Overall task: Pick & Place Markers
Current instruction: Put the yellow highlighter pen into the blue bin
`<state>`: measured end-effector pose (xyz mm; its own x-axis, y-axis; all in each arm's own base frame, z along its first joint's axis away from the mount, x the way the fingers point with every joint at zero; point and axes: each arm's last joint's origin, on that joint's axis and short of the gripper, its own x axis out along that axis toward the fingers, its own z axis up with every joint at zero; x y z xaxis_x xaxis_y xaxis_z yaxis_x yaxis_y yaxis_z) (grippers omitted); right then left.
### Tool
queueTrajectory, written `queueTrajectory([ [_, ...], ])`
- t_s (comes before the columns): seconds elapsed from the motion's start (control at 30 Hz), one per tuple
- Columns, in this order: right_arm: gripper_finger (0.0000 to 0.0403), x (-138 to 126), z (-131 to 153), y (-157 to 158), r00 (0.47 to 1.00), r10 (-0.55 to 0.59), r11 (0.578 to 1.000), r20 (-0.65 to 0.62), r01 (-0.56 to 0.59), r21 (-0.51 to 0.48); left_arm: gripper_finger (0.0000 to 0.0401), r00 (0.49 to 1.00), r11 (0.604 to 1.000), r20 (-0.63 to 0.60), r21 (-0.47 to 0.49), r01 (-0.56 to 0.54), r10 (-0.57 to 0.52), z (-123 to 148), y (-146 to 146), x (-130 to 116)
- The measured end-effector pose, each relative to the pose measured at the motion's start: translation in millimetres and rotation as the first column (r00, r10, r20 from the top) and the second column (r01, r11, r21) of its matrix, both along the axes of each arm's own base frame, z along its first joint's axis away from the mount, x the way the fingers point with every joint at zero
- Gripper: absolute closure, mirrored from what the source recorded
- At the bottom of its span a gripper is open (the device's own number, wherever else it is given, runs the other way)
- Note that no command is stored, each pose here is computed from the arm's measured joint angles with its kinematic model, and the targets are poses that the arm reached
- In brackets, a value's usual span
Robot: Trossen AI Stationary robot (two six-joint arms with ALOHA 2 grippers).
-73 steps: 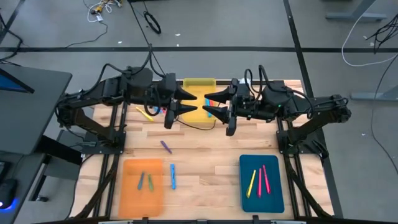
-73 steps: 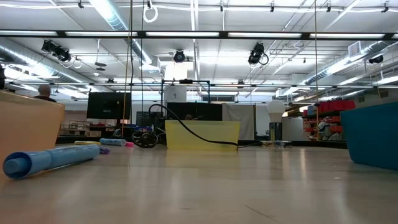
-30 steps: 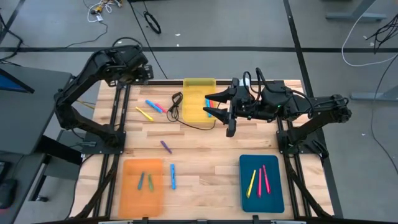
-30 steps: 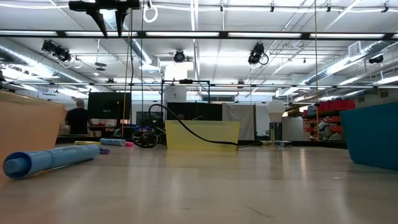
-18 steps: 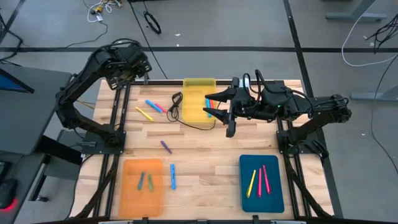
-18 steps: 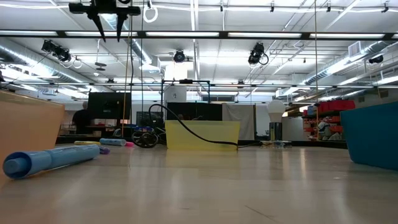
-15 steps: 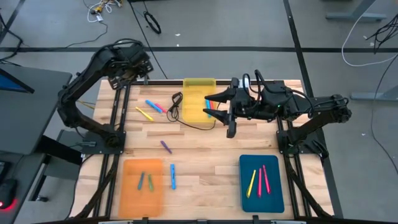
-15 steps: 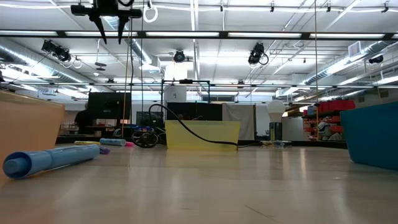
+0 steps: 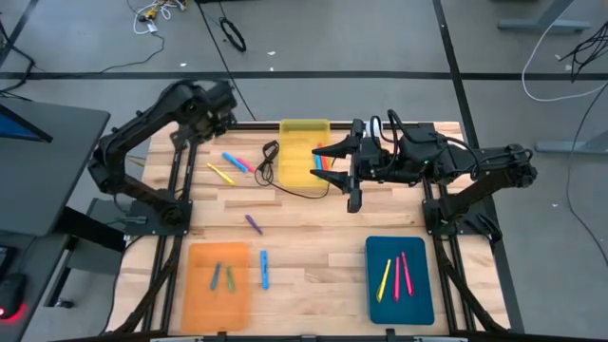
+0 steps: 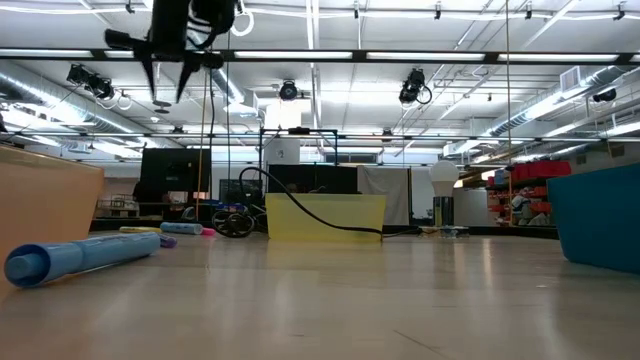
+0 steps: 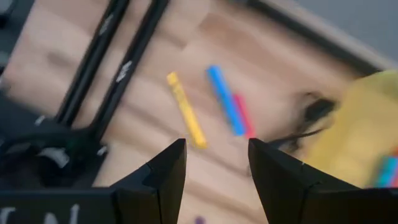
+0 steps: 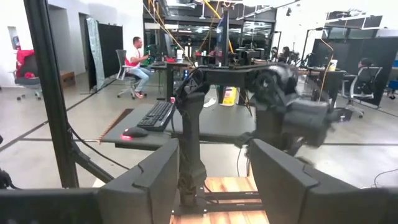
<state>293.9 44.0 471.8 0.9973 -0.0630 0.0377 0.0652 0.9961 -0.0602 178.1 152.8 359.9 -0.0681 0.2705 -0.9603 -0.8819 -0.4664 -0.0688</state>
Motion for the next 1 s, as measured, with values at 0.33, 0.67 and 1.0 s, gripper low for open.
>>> queueTrajectory([
  [0.33,0.0204,0.0,0.0,0.0,1.000,0.000,1.000,0.000,0.000,0.002,0.0222,0.993,0.992,-0.105,-0.108,-0.066,0.055,-63.3,-7.9,-8.9],
  [0.67,0.0204,0.0,-0.9,0.0,1.000,0.000,1.000,-0.009,0.000,0.002,0.0222,0.994,0.983,-0.069,-0.157,-0.096,0.086,-126.6,-10.2,-8.9],
  [1.0,0.0204,0.1,-4.0,0.0,0.999,0.000,1.000,-0.041,0.000,-0.004,0.0222,0.986,0.980,0.067,-0.138,-0.141,0.151,-173.6,-2.0,-15.1],
])
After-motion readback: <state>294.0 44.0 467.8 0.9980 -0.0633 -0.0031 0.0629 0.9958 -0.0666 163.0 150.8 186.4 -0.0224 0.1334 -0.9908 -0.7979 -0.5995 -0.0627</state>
